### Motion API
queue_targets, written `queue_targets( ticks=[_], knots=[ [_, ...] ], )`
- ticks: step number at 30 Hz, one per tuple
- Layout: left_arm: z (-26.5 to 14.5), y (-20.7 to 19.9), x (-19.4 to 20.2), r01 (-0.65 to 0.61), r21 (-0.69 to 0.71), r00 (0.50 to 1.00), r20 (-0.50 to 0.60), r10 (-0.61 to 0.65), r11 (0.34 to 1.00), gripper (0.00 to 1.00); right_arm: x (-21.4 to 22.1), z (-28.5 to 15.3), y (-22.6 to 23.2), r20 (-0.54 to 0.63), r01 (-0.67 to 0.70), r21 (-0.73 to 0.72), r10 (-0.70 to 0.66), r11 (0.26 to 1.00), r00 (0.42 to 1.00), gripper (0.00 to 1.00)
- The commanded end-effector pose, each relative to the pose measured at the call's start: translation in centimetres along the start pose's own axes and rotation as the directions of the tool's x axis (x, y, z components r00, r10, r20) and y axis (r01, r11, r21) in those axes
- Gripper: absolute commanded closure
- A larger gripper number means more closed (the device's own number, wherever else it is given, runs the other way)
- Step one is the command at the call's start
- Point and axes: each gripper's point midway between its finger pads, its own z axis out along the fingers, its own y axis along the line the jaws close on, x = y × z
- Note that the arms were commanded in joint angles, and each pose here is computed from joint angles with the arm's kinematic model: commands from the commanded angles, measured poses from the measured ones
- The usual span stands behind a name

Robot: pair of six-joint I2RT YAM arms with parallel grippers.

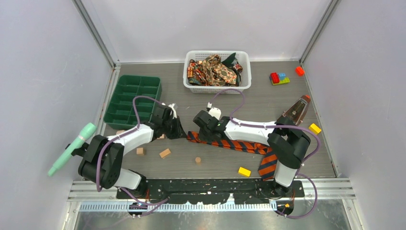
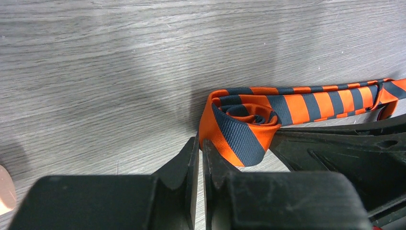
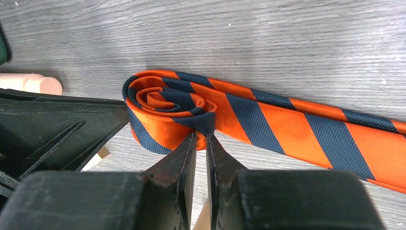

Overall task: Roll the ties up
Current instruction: Roll the tie at the center of the board.

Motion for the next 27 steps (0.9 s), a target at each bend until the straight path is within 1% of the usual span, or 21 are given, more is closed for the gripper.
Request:
queue_targets(
  ticks=[1, 10, 18, 27],
  knots=[
    [-0.7, -1.5, -1.7, -0.045, 0.034, 0.998, 0.051, 0.043, 0.998, 0.9, -0.6, 0.8, -1.3, 0.037, -0.005, 0.049, 0.004, 0.999, 0.999, 0.81],
    [-0.1, -1.7, -1.5, -0.044, 0.046, 0.999, 0.029, 0.043, 0.998, 0.91, -0.2, 1.8, -1.3, 0.024, -0.01, 0.048, 0.008, 0.999, 1.0, 0.81],
    [0.3, -1.7, -1.2, -0.05, 0.046, 0.999, 0.015, 0.049, 0.998, 0.91, -0.1, 2.5, 0.0, 0.012, -0.017, -0.001, 0.017, 1.0, 1.0, 0.81],
    [0.4, -1.4, -1.0, -0.055, 0.033, 0.998, 0.006, 0.055, 0.998, 0.92, -0.7, 3.3, 1.0, 0.032, -0.039, -0.047, 0.041, 0.998, 0.999, 0.81]
  ],
)
